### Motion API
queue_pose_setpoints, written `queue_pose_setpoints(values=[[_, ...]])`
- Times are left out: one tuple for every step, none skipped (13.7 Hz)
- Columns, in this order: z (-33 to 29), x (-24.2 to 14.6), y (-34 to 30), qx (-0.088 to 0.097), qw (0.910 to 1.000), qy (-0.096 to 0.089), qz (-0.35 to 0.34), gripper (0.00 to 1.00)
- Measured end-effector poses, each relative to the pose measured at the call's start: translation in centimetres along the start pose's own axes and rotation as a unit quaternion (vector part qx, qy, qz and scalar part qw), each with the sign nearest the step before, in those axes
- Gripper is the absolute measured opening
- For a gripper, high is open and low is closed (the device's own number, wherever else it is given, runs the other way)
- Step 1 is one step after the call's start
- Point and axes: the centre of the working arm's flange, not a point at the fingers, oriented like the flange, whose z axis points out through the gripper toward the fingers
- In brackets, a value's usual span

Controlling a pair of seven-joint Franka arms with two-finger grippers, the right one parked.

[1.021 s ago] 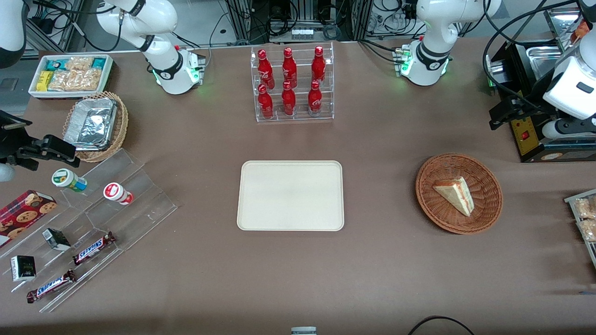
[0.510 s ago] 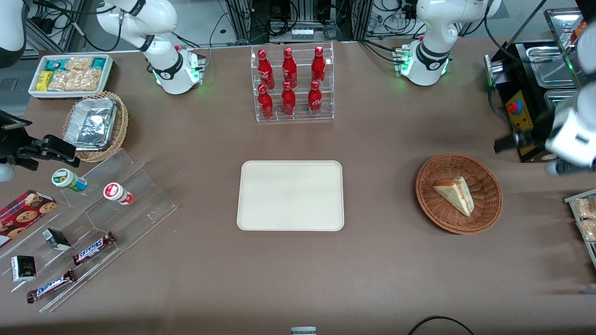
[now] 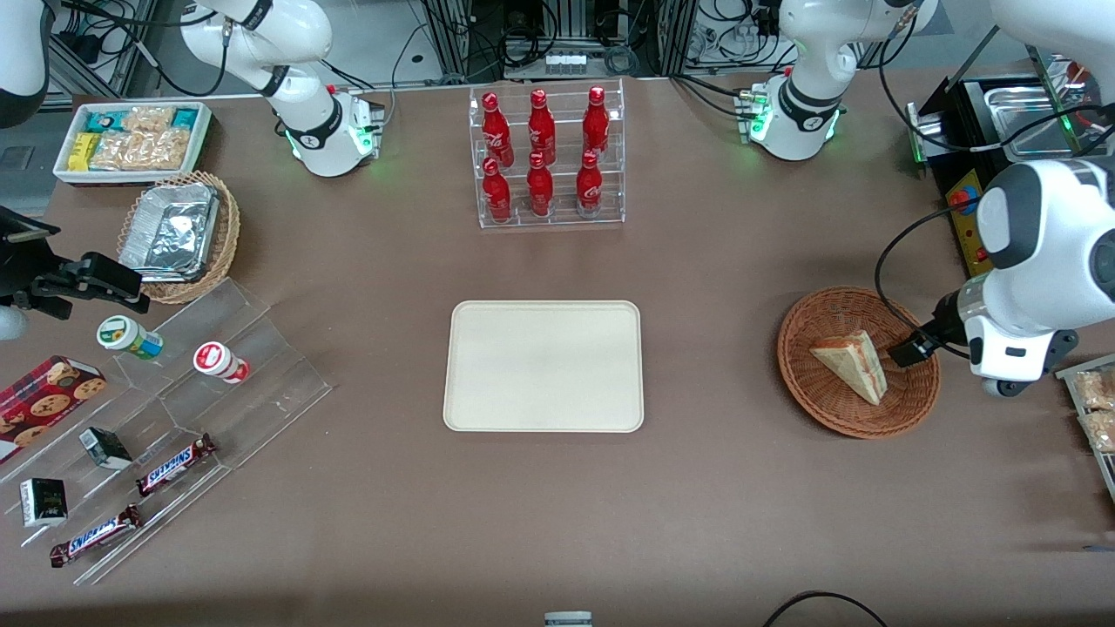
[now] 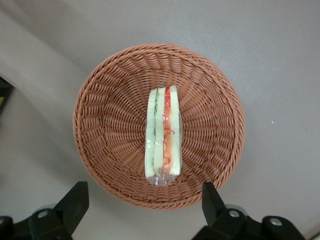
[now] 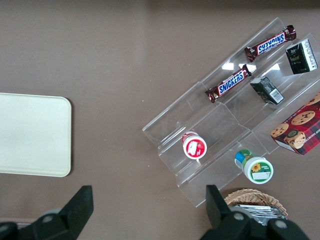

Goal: Place sandwich from basket to tray
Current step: 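Lower the open left gripper around the sandwich and close it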

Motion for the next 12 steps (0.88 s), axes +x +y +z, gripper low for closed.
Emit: queue_pose_setpoints(values=[[1.3,-0.2,-0.1,-0.005,0.9999,0.005,-0.013,1.0],[2.9,-0.4,-0.2,-0.011,0.9997,0.012,-0.02,1.0],[4.4,-0.7,-0.3,-0.019,0.9994,0.02,-0.023,1.0],[5.9,-1.0,-0.5,-0.025,0.999,0.026,-0.024,1.0],[7.3,-1.4,-0.7,-0.03,0.9988,0.031,-0.025,1.0],[8.5,-1.8,-0.9,-0.034,0.9985,0.034,-0.025,1.0],[9.5,-2.1,-1.1,-0.035,0.9984,0.035,-0.027,1.0],[10.4,-2.4,-1.1,-0.035,0.9983,0.034,-0.031,1.0],[11.0,-2.6,-1.1,-0.034,0.9983,0.032,-0.035,1.0],[11.5,-2.8,-1.0,-0.031,0.9983,0.029,-0.039,1.0],[11.8,-2.9,-0.9,-0.03,0.9983,0.028,-0.041,1.0],[12.1,-2.9,-0.8,-0.03,0.9983,0.028,-0.042,1.0]])
